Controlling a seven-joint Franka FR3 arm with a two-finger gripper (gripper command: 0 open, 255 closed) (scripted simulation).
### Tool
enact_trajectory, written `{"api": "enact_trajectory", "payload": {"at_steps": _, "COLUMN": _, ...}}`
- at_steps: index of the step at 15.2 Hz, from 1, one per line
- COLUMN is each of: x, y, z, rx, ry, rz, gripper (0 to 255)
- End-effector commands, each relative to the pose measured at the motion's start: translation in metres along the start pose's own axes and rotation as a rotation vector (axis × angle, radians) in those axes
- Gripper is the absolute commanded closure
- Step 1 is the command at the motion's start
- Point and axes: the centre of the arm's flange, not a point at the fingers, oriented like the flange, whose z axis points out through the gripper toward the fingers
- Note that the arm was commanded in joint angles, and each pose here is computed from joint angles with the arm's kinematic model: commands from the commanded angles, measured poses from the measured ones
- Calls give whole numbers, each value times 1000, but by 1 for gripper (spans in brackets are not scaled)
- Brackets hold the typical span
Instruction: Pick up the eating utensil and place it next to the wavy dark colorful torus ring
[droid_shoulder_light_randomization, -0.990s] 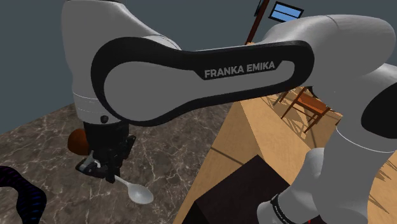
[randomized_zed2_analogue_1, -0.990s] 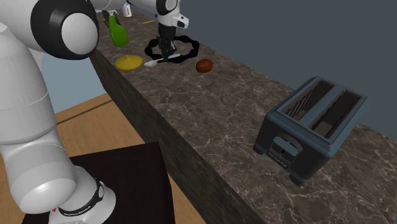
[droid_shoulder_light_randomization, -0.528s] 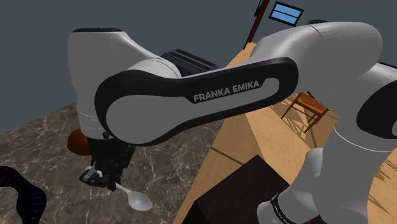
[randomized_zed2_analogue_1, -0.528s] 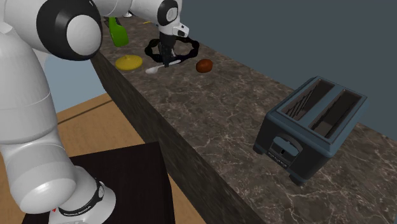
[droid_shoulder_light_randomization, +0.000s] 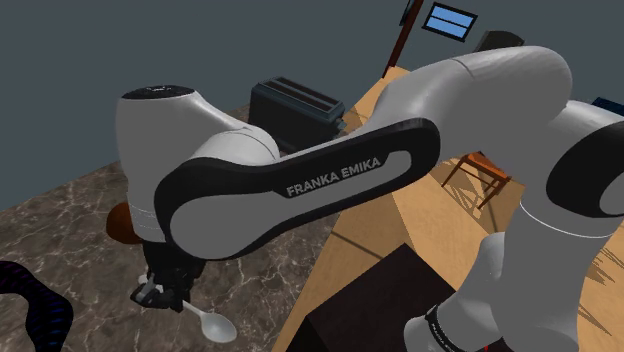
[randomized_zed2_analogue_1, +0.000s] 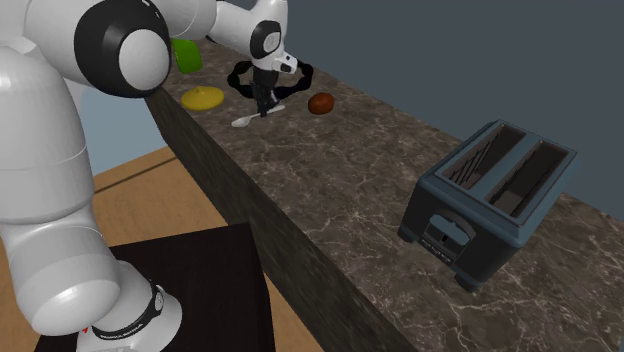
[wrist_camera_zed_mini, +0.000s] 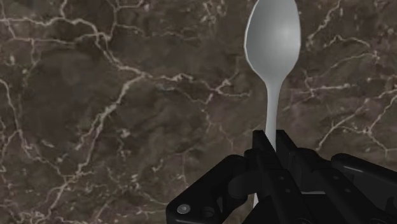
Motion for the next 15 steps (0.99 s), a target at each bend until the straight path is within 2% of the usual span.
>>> {"api": "enact_trajectory", "payload": {"at_steps": 1, "x": 1, "y": 2, "z": 9, "rx": 0, "ry": 0, "rz": 0, "gripper": 255}}
{"api": "enact_trajectory", "payload": {"at_steps": 3, "x": 3, "y": 3, "z": 21, "rx": 0, "ry": 0, "rz": 0, "gripper": 255}}
{"api": "enact_trajectory", "payload": {"at_steps": 11, "x": 3, "y": 3, "z": 21, "rx": 0, "ry": 0, "rz": 0, "gripper": 255}}
{"api": "enact_trajectory", "payload": {"at_steps": 12, "x": 3, "y": 3, "z": 21, "rx": 0, "ry": 0, "rz": 0, "gripper": 0}}
{"api": "enact_trajectory", "payload": {"at_steps": 15, "x": 3, "y": 3, "z": 21, "rx": 0, "ry": 0, "rz": 0, "gripper": 0}}
